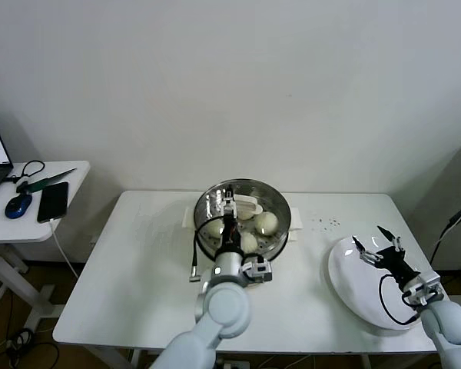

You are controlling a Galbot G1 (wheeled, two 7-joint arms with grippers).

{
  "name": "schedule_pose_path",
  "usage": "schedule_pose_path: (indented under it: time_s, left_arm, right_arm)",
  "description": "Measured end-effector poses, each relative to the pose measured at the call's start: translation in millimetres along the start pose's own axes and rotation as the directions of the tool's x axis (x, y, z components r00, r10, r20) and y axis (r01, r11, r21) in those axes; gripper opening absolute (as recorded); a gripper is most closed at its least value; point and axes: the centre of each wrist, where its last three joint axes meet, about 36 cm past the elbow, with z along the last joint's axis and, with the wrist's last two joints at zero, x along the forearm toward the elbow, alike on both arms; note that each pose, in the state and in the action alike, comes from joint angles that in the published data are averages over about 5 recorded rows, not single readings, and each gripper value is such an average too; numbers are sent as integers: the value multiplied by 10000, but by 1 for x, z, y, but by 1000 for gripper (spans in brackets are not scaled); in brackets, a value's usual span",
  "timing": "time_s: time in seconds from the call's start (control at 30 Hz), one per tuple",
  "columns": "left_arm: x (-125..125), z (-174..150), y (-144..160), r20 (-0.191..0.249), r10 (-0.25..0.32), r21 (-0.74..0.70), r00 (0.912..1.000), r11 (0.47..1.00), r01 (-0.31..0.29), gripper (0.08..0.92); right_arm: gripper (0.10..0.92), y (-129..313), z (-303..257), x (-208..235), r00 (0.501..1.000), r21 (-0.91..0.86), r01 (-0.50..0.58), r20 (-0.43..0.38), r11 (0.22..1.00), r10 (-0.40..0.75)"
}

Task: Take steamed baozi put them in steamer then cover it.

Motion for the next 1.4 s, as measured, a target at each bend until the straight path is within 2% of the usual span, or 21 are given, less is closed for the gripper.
schedule_pose_path:
  time_s: [0.2, 0.33, 0.57, 0.67, 0.8, 0.97, 1.2, 1.4]
  left_arm:
    - [14, 20, 13, -49, -175, 685, 9998, 9975, 178, 822]
    - [22, 40, 20, -237, -174, 1327, 9996, 9910, 204, 823]
    - [25, 96, 20, -962, 493, 2908, 9941, 9566, -192, 823]
    - [25, 126, 17, -901, 835, 3848, 9924, 9220, -427, 823]
    - [29, 165, 12, -468, 1060, 5375, 9933, 8408, -644, 823]
    - [42, 210, -1, -180, 1126, 7227, 9935, 6881, -649, 823]
    - [71, 254, -32, -391, 1201, 8885, 9920, 4583, -205, 823]
    - [89, 273, -51, -711, 1083, 9414, 9916, 3359, 308, 823]
  right_arm:
    - [823, 1, -4, 0, 10000, -68, -41, -46, 10000, 41]
    - [823, 3, -5, 0, 9999, -162, -81, -70, 9998, 80]
    - [823, 9, -7, 2, 9999, -288, -151, -61, 9995, 149]
    - [823, 12, -9, 4, 9999, -322, -160, -14, 9994, 159]
    - [823, 16, -10, 7, 9998, -391, -191, 63, 9991, 193]
    - [823, 22, -10, 13, 9996, -471, -233, 148, 9986, 241]
    - [823, 33, -8, 23, 9988, -679, -371, 293, 9970, 392]
    - [823, 41, -6, 31, 9980, -931, -483, 359, 9945, 518]
